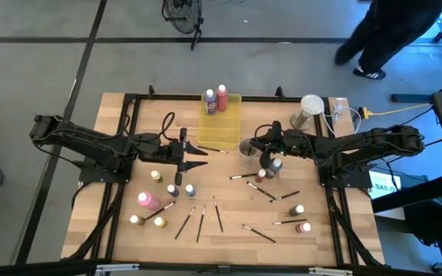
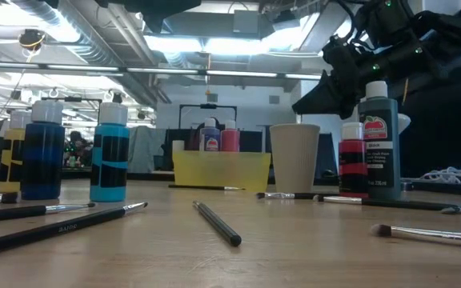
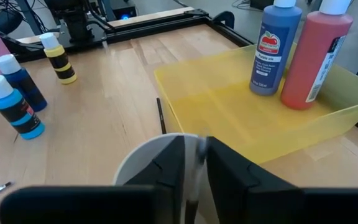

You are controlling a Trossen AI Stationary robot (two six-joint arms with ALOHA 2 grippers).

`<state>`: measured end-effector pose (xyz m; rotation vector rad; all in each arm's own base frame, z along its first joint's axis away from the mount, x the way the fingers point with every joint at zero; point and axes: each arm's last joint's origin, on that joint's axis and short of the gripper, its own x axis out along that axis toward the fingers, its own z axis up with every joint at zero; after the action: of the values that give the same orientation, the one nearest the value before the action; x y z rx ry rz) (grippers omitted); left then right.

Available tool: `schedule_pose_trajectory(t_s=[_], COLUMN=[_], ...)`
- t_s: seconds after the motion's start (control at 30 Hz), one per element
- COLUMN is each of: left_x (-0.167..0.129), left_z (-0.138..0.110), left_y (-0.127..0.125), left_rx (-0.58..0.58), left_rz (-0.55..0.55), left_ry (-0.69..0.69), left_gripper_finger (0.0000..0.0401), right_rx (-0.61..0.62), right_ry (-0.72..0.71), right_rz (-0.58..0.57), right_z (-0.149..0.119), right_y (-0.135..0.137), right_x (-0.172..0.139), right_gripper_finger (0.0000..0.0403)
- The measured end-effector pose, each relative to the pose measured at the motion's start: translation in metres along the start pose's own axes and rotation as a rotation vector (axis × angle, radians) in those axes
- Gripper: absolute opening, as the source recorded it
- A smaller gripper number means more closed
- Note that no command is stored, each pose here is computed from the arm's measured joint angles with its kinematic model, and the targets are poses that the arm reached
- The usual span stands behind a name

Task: Pick & Place Paint Supplies
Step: Put the black paintbrush into the white cup, then put the large black paint bottle into the yellow bin

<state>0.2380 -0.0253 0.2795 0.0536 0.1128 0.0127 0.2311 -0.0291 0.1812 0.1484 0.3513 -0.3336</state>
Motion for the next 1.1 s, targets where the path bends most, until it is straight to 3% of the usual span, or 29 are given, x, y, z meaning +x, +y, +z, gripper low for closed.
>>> schedule_pose_trajectory(t_s=[0.47,0.7,0.93,1.1], left_x=[0.0,0.0,0.0,0.0], left_z=[0.0,-0.002,-0.002,-0.003], left_y=[0.0,0.0,0.0,0.0], left_rx=[0.0,0.003,0.003,0.003], left_rz=[0.0,-0.001,-0.001,-0.001], left_ry=[0.001,0.021,0.023,0.027], left_gripper_finger=[0.0125,0.0125,0.0125,0.0125], right_rx=[-0.008,0.004,0.005,-0.037], right_ry=[-0.07,-0.146,-0.279,-0.332], right_rz=[0.0,0.051,0.266,0.517], right_z=[0.007,0.02,0.041,0.05], right_y=[0.001,0.004,0.015,0.025], right_x=[-0.001,-0.013,-0.041,-0.066], right_gripper_finger=[0.0166,0.019,0.0188,0.0187])
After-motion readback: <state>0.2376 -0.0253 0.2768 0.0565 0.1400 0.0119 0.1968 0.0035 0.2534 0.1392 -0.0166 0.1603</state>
